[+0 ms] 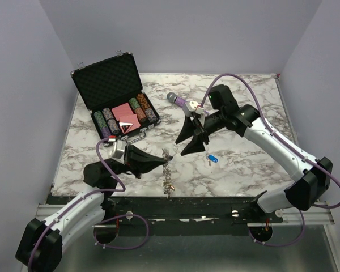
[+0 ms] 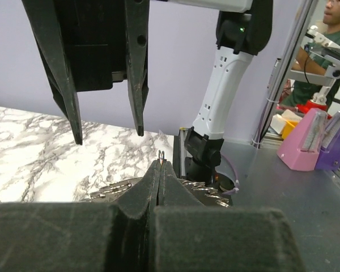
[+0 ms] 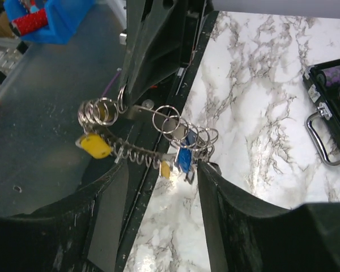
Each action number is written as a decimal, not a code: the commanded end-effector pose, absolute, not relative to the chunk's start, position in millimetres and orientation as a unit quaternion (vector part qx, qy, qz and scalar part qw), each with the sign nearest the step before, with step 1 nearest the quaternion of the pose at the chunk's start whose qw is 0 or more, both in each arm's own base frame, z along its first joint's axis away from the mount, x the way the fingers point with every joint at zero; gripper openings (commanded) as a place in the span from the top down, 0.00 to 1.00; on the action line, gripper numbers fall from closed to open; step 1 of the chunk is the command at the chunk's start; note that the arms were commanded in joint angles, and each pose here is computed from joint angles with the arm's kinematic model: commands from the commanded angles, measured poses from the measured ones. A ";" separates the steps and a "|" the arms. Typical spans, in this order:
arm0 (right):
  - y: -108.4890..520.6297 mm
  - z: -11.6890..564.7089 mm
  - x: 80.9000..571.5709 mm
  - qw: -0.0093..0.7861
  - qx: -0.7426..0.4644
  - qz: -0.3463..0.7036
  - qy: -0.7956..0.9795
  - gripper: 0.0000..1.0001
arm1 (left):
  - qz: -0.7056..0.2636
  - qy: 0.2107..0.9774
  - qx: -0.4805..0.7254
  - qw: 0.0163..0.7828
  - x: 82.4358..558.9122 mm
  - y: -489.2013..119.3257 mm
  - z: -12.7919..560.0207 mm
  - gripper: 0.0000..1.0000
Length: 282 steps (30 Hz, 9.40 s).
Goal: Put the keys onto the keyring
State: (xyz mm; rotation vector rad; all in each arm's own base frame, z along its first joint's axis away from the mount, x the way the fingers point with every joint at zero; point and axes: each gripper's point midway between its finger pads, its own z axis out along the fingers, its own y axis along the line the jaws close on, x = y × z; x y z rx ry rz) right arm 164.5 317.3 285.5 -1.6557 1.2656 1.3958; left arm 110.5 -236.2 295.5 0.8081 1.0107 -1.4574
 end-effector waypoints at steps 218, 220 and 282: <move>223.7 85.8 293.1 0.265 -0.496 0.311 0.766 0.43 | -0.400 0.754 0.141 0.502 247.9 -227.2 240.0 0.19; 225.1 83.8 302.7 0.271 -0.514 0.302 0.756 0.43 | -0.368 0.758 0.156 0.515 240.6 -209.4 240.4 0.16; 235.0 27.2 307.0 0.159 -0.345 0.341 0.860 0.98 | -0.313 0.747 0.189 0.555 228.7 -184.6 248.4 0.03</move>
